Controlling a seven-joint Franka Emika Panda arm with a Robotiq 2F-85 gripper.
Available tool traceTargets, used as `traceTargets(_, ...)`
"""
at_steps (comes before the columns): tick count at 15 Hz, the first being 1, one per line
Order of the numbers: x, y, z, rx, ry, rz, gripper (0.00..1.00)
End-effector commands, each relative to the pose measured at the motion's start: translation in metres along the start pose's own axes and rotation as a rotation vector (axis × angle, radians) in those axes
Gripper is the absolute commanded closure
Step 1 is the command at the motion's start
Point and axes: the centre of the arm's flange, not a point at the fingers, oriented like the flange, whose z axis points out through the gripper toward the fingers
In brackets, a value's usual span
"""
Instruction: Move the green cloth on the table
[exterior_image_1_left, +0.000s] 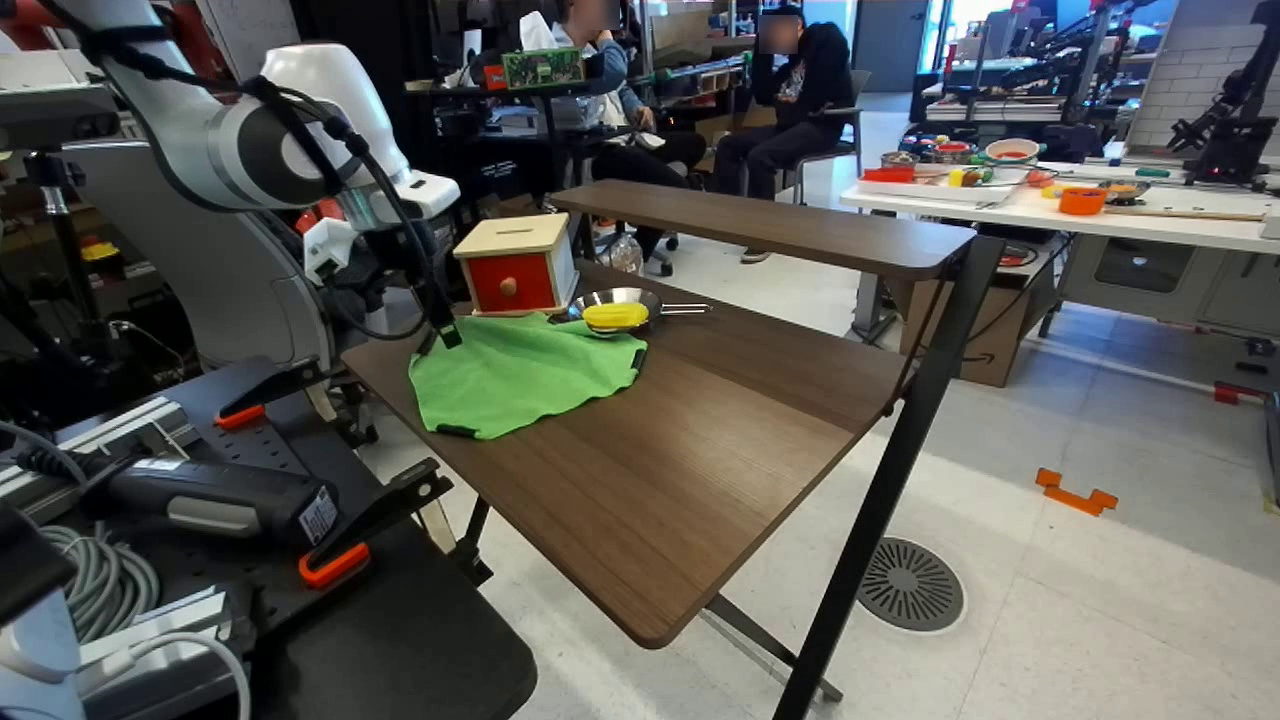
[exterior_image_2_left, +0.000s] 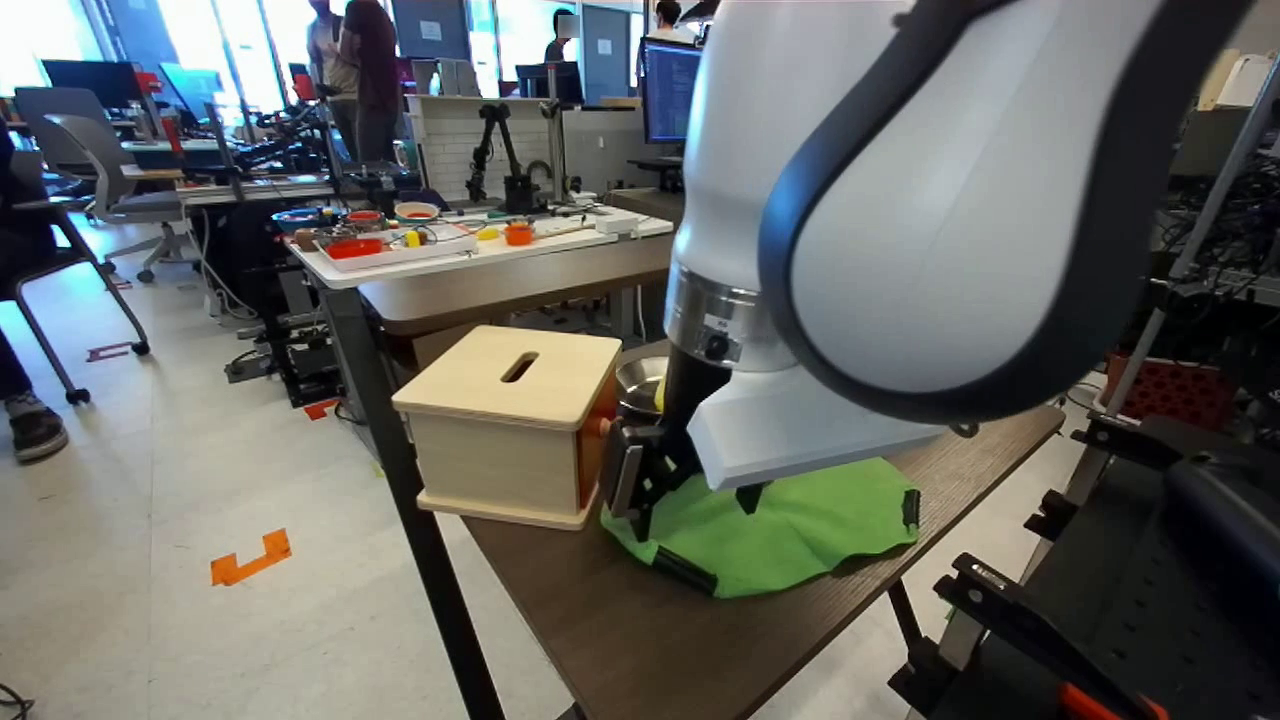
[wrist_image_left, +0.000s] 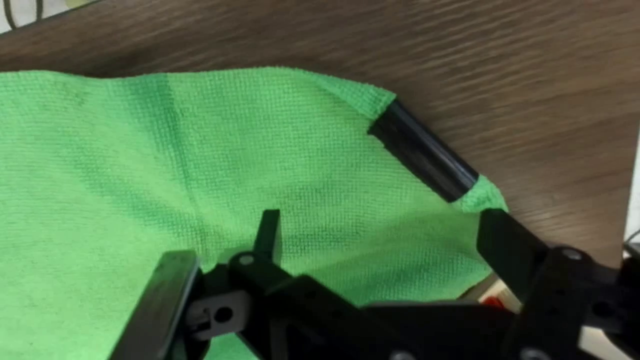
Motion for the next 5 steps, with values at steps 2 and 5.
traceTargets(2, -0.057, 0.017, -0.07, 0.075, 0.143, -0.053, 0.0)
traceTargets(5, -0.037, 0.011, -0.042, 0.061, 0.097, -0.024, 0.0)
